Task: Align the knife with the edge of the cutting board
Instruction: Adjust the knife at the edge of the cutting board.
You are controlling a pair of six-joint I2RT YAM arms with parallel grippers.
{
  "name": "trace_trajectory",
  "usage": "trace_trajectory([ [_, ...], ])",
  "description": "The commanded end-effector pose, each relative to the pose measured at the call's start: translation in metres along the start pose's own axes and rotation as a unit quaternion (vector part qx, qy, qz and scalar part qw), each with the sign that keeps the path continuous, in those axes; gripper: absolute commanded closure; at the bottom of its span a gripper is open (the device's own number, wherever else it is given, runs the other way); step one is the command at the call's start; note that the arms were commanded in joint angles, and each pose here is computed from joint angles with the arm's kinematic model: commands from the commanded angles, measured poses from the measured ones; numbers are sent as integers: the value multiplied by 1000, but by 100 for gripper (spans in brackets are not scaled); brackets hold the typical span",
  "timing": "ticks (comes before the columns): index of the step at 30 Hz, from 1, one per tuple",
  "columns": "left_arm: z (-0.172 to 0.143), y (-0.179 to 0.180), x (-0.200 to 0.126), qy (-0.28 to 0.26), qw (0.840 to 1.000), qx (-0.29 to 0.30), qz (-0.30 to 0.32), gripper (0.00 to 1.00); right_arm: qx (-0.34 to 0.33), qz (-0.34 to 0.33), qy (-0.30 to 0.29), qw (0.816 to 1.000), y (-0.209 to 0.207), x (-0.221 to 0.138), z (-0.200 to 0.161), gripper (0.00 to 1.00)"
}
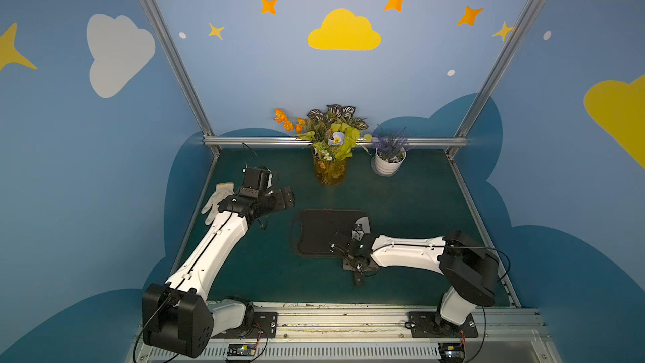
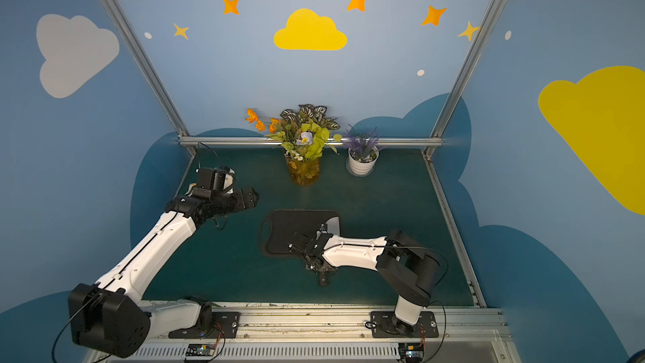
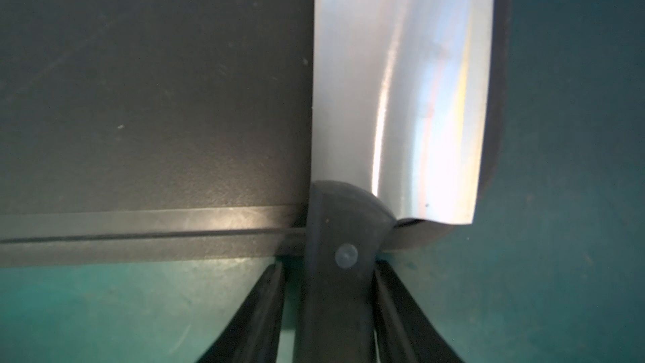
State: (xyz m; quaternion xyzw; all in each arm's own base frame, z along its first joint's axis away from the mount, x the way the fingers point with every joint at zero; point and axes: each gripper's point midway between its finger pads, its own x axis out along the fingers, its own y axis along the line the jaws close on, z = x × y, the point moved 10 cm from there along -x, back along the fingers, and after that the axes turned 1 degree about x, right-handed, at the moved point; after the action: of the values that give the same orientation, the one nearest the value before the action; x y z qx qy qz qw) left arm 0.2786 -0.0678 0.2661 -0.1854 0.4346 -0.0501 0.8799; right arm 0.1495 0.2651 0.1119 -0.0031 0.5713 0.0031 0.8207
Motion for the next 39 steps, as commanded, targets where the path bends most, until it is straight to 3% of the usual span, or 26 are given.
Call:
trace_trajectory([
  [1, 0, 2, 0, -1, 1000, 3, 8, 0, -8, -22, -4, 1000, -10, 2, 0, 56],
  [29, 1, 3, 0, -2, 1000, 5, 11, 0, -11, -42, -13, 999, -18, -3, 11, 63],
  [34, 1, 2, 0, -2, 1000, 4, 9, 0, -11, -42, -22, 999, -13, -5, 15, 76],
  [39, 1, 2, 0, -1, 1000, 4, 7, 0, -14, -46, -33, 998, -7, -10, 20, 79],
])
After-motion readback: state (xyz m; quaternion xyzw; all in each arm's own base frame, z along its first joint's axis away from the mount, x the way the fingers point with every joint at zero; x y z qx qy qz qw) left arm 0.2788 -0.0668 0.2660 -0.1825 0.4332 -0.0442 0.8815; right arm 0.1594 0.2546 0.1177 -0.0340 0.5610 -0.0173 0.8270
